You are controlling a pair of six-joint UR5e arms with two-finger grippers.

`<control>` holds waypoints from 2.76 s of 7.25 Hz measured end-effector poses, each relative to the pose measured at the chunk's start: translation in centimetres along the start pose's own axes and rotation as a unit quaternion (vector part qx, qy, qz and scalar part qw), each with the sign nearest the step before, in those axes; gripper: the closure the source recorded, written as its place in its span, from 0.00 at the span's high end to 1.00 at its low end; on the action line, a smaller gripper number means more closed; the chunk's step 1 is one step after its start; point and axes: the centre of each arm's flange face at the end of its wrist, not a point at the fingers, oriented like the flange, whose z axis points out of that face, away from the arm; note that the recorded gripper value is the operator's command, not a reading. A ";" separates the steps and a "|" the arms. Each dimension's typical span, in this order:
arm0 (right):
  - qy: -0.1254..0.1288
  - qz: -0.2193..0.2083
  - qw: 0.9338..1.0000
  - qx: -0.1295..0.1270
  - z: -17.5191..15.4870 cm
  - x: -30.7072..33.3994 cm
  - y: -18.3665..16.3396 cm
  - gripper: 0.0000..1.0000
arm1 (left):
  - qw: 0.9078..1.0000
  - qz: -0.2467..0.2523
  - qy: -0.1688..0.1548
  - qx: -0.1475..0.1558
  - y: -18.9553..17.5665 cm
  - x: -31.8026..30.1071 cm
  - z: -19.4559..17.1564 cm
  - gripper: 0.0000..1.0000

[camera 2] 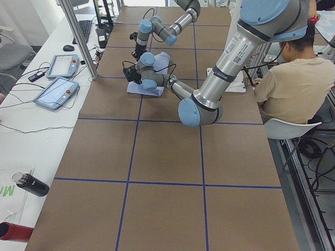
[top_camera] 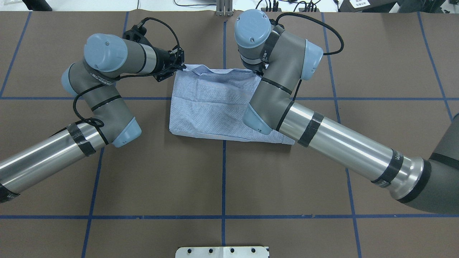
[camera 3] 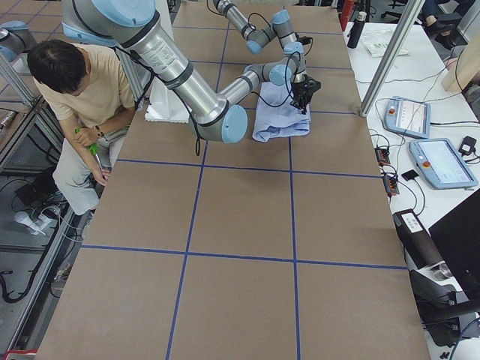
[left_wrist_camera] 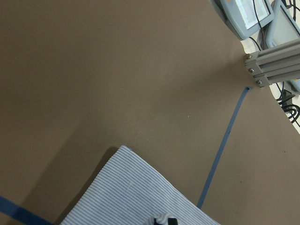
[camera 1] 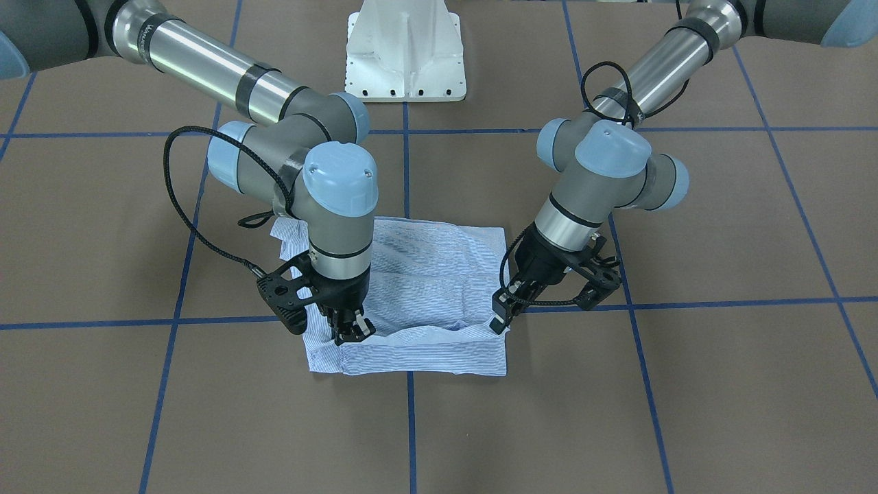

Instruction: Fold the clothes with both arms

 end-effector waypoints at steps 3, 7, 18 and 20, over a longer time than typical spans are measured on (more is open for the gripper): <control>-0.012 -0.038 0.999 0.005 1.8 -1.4 -2.0 1.00 | 0.999 0.023 0.006 0.024 -2.0 -0.2 2.8 0.68; -0.026 -0.073 0.997 0.000 0.9 -4.7 -5.9 1.00 | 0.997 0.052 0.008 0.056 -6.2 0.7 2.1 0.99; -0.048 -0.359 0.925 -0.118 -2.0 22.6 -40.9 1.00 | 0.819 0.563 -0.110 -0.003 -31.8 -25.2 -28.8 0.99; -0.027 -0.420 0.899 -0.124 -1.1 30.8 -46.4 1.00 | 0.794 0.582 -0.170 -0.035 -37.4 -28.6 -34.9 0.99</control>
